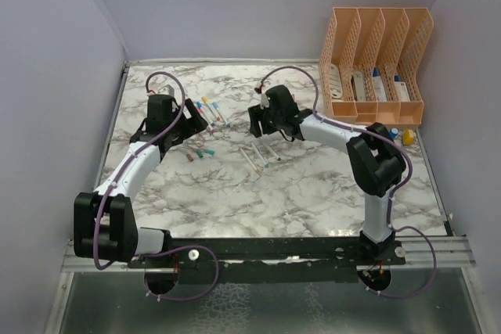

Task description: Open the pen caps

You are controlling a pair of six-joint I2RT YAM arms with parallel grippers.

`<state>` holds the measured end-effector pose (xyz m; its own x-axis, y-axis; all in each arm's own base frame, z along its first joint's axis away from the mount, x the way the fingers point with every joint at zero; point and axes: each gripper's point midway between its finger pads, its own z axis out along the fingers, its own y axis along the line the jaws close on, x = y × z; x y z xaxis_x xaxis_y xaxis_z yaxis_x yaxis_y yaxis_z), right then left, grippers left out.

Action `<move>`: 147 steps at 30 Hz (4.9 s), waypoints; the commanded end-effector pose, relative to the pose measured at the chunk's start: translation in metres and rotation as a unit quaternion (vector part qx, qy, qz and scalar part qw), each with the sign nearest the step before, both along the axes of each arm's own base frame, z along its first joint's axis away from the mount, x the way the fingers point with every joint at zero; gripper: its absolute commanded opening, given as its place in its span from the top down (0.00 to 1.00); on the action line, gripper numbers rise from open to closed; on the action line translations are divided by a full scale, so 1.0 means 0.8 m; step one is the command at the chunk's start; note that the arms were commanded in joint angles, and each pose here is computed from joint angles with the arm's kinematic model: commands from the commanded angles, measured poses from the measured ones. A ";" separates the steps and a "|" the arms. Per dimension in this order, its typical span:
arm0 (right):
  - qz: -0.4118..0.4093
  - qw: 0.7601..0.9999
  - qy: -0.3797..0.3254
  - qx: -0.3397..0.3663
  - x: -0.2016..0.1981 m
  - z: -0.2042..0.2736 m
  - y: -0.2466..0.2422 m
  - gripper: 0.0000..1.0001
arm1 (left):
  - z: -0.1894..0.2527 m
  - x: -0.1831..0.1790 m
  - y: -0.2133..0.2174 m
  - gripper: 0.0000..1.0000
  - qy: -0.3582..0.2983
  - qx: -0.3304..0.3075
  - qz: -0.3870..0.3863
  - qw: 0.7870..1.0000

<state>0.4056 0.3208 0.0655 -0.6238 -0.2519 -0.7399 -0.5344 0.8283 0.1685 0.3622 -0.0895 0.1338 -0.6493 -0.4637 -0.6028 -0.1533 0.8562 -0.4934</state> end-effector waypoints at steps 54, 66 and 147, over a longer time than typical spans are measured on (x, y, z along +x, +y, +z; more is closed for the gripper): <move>0.082 0.991 -0.023 -0.107 0.067 -0.091 0.129 0.83 | 0.041 -0.012 0.040 0.03 -0.061 -0.069 0.016 0.996; -0.025 0.993 0.008 -0.112 0.043 -0.083 0.070 0.99 | 0.048 0.001 0.022 0.04 -0.074 -0.121 0.003 0.990; 0.101 0.992 -0.017 0.077 -0.050 0.097 0.099 0.30 | 0.049 0.066 -0.157 1.00 -0.077 -0.271 -0.130 0.951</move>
